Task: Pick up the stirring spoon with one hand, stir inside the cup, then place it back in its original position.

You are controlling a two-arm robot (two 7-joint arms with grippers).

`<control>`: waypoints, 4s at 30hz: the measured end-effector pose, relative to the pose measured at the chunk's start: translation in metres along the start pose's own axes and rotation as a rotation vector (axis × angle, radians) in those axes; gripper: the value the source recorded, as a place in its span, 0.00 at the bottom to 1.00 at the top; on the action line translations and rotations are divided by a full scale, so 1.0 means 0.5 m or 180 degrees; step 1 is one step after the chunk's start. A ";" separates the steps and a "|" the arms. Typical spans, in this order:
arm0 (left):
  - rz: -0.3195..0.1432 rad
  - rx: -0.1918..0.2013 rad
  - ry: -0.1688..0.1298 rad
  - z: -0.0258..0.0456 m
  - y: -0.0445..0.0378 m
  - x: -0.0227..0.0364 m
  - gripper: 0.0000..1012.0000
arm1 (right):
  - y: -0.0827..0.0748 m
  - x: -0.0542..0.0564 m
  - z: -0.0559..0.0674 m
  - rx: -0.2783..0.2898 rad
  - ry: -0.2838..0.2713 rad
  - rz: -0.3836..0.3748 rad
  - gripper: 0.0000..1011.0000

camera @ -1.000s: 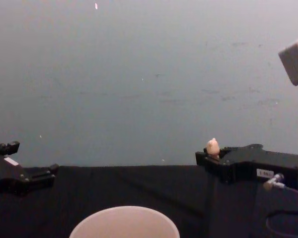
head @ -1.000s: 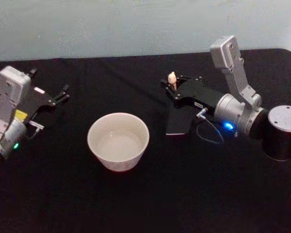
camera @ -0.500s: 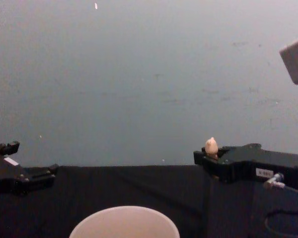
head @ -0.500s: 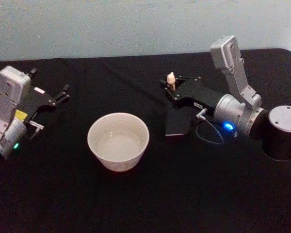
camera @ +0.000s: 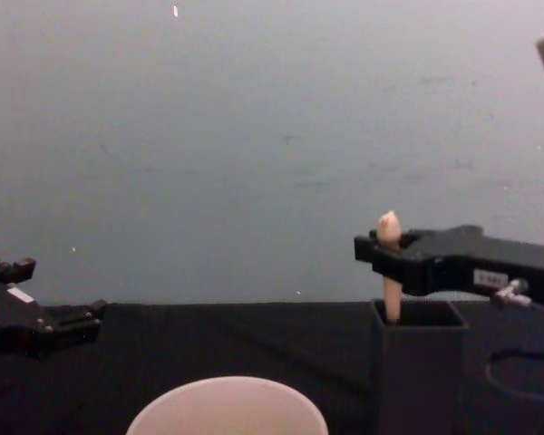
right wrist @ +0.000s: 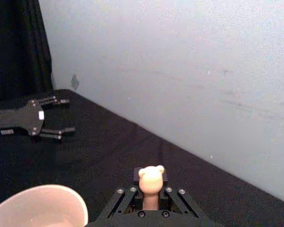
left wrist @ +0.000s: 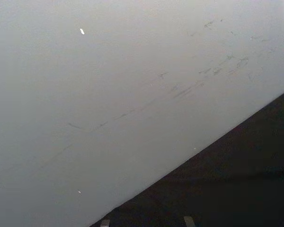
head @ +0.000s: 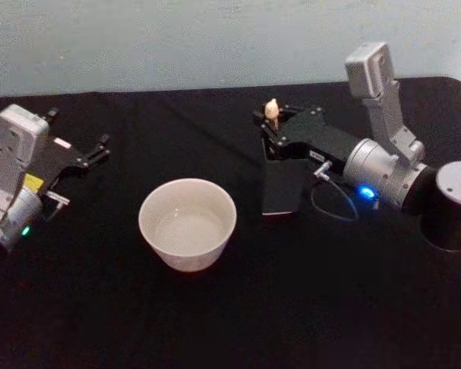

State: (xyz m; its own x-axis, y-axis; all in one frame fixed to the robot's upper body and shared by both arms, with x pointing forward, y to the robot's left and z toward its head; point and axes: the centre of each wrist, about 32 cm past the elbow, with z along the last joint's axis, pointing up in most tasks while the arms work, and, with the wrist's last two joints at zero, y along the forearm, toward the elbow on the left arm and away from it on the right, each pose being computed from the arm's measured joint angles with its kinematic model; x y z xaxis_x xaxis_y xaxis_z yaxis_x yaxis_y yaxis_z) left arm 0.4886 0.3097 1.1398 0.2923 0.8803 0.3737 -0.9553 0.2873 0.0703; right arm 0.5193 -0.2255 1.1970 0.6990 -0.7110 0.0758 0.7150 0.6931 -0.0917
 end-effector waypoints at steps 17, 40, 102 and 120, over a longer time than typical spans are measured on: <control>0.0000 0.0000 0.0000 0.000 0.000 0.000 0.99 | -0.048 -0.003 0.069 0.0482 -0.0073 -0.0049 0.16; 0.0000 0.0000 0.0000 0.000 0.000 0.000 0.99 | -0.016 -0.043 0.091 0.0706 -0.0107 0.0365 0.16; 0.0000 0.0000 0.0000 0.000 0.000 0.000 0.99 | 0.096 -0.113 -0.127 0.0746 0.0204 0.0934 0.16; 0.0000 0.0000 0.0000 0.000 0.000 0.000 0.99 | 0.098 -0.109 -0.135 0.0667 0.0173 0.0864 0.16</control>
State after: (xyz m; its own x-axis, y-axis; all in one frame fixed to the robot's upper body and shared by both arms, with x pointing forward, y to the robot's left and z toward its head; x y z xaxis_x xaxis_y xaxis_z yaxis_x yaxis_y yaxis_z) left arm 0.4886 0.3097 1.1398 0.2923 0.8803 0.3737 -0.9552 0.2873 0.0703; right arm 0.5154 -0.1607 1.1214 0.8664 -0.4987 0.0231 0.4940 0.8631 0.1051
